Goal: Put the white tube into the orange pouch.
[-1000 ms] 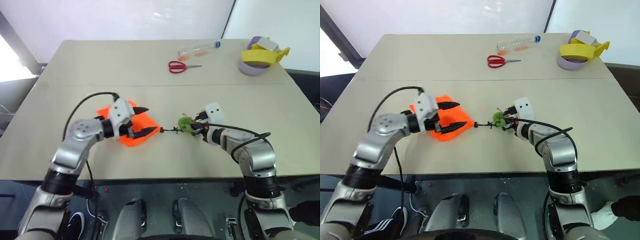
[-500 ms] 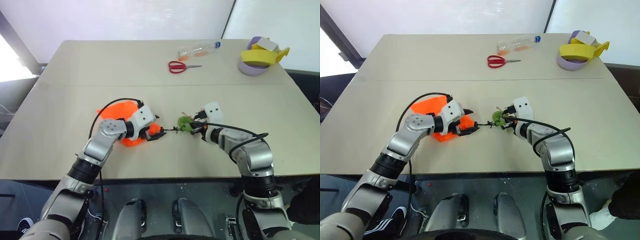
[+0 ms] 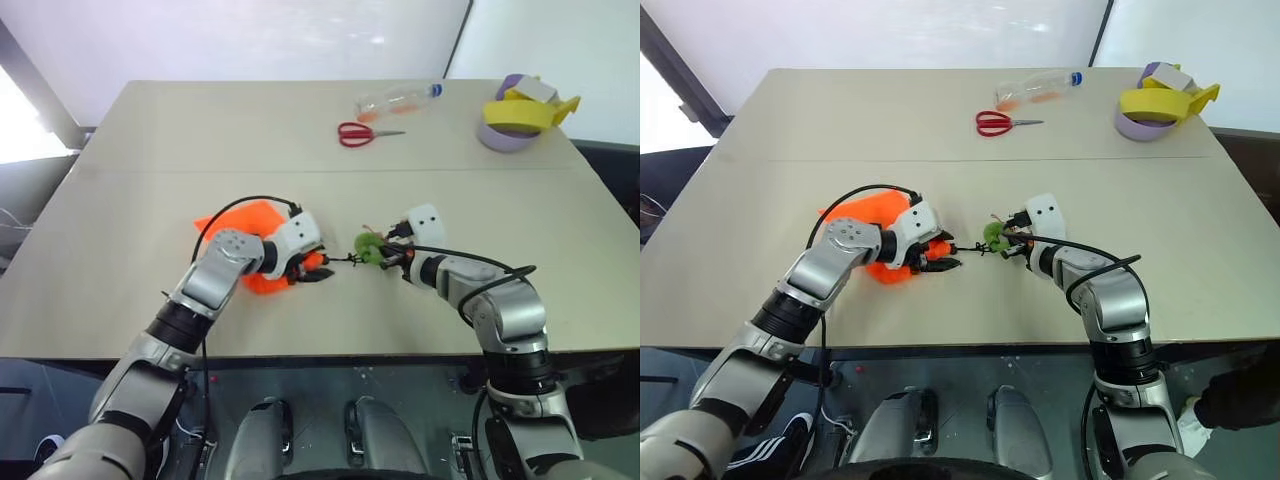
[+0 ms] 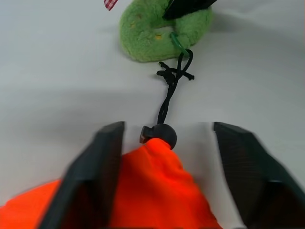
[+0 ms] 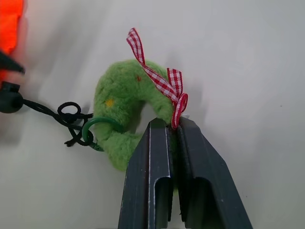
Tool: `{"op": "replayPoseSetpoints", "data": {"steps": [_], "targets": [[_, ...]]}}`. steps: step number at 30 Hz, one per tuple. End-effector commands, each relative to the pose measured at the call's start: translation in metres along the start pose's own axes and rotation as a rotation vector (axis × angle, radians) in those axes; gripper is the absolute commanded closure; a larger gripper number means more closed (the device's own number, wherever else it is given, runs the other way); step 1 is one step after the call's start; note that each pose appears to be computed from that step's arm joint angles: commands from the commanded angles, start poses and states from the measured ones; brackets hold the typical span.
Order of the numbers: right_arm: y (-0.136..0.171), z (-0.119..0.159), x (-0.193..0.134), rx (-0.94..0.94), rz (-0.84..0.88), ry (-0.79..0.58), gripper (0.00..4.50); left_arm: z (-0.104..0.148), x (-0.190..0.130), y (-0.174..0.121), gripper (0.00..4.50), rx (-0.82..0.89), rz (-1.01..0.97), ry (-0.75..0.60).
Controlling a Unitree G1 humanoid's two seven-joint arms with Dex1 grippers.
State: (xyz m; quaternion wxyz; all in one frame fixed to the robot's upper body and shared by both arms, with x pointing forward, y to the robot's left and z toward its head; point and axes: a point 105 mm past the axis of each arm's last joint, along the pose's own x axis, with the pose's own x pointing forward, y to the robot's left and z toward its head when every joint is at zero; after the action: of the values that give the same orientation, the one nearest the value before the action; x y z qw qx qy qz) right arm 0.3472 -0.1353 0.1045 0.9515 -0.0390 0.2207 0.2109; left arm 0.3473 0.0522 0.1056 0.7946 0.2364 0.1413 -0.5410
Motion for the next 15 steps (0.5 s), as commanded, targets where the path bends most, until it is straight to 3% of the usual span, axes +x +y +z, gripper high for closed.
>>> {"op": "replayPoseSetpoints", "data": {"steps": [1,3,10,15], "targets": [[0.003,0.016,-0.005,-0.027,0.006,-0.054,4.50,-0.003,0.002,-0.006,3.63,-0.009,-0.026,0.020],[0.002,0.016,-0.005,-0.025,0.003,-0.054,4.50,-0.004,0.001,-0.005,4.48,-0.014,-0.020,0.023],[-0.013,0.026,-0.011,-0.009,-0.035,-0.092,4.50,-0.007,-0.007,0.003,4.48,0.030,0.037,0.028],[-0.048,0.034,-0.024,0.008,-0.139,-0.132,4.50,-0.012,-0.023,0.002,4.48,0.146,0.072,0.046]]}}
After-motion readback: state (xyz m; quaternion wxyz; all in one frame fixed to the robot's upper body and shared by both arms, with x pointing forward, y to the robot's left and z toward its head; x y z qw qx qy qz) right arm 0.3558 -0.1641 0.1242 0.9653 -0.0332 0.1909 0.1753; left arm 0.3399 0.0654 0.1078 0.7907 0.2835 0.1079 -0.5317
